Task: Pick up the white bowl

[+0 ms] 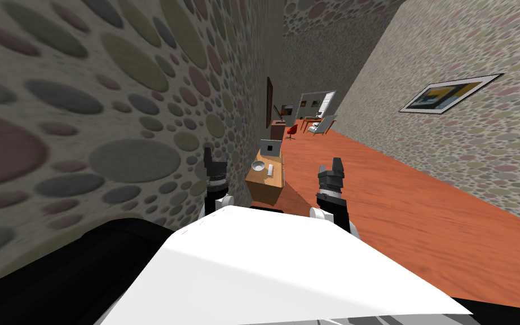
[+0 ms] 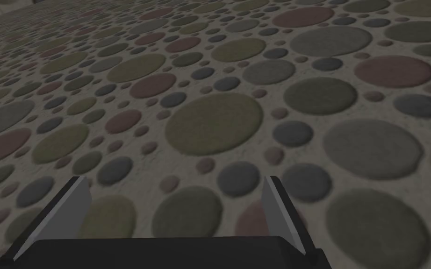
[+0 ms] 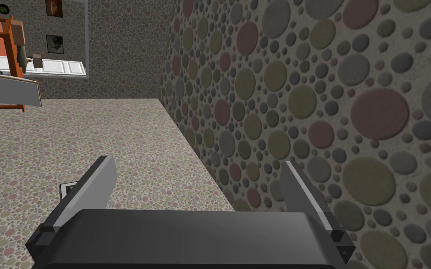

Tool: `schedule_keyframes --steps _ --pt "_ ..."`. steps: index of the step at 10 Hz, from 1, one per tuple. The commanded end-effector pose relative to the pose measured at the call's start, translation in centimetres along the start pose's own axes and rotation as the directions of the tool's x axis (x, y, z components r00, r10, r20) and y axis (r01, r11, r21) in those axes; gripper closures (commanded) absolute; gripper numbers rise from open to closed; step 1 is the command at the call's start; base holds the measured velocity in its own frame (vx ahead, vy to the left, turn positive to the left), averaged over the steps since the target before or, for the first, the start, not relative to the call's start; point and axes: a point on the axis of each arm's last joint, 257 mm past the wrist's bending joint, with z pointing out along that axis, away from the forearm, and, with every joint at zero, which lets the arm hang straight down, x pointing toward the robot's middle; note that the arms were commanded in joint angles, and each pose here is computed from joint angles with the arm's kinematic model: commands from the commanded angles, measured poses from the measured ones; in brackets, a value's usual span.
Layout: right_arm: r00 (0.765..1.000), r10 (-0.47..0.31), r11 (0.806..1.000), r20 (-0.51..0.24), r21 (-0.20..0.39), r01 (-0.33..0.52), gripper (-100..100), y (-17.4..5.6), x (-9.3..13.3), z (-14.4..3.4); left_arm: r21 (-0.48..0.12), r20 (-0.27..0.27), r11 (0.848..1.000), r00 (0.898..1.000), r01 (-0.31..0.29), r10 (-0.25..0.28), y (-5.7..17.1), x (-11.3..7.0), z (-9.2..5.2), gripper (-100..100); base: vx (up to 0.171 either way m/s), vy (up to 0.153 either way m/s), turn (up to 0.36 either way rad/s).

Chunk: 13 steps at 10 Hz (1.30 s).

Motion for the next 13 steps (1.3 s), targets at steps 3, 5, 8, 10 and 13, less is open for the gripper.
schedule_keyframes --steps 3,5,8,10,13 --pt "1.0 0.0 1.0 0.0 0.0 0.0 0 0.0 0.0 0.0 -0.088 -0.062 0.996 0.998 0.014 -0.019 4.1 0.9 0.2 -100 -0.033 -0.02 0.018" --pt "1.0 0.0 1.0 0.0 0.0 0.0 0 0.0 0.0 0.0 -0.148 -0.087 0.989 0.996 0.016 -0.029 7.0 1.2 0.4 -100 -0.029 -0.03 0.011" --pt "1.0 0.0 1.0 0.0 0.0 0.0 0 0.0 0.0 0.0 -0.221 -0.109 0.975 0.993 0.011 -0.036 10.6 1.4 0.7 -100 -0.023 -0.027 0.008" --pt "1.0 0.0 1.0 0.0 0.0 0.0 0 0.0 0.0 0.0 -0.262 -0.119 0.965 0.992 0.005 -0.038 12.6 1.5 0.8 -100 -0.019 -0.032 0.005" --pt "1.0 0.0 1.0 0.0 0.0 0.0 0 0.0 0.0 0.0 -0.335 -0.136 0.942 0.99 -0.009 -0.038 16.4 1.4 1.5 -100 -0.01 -0.029 0.001"
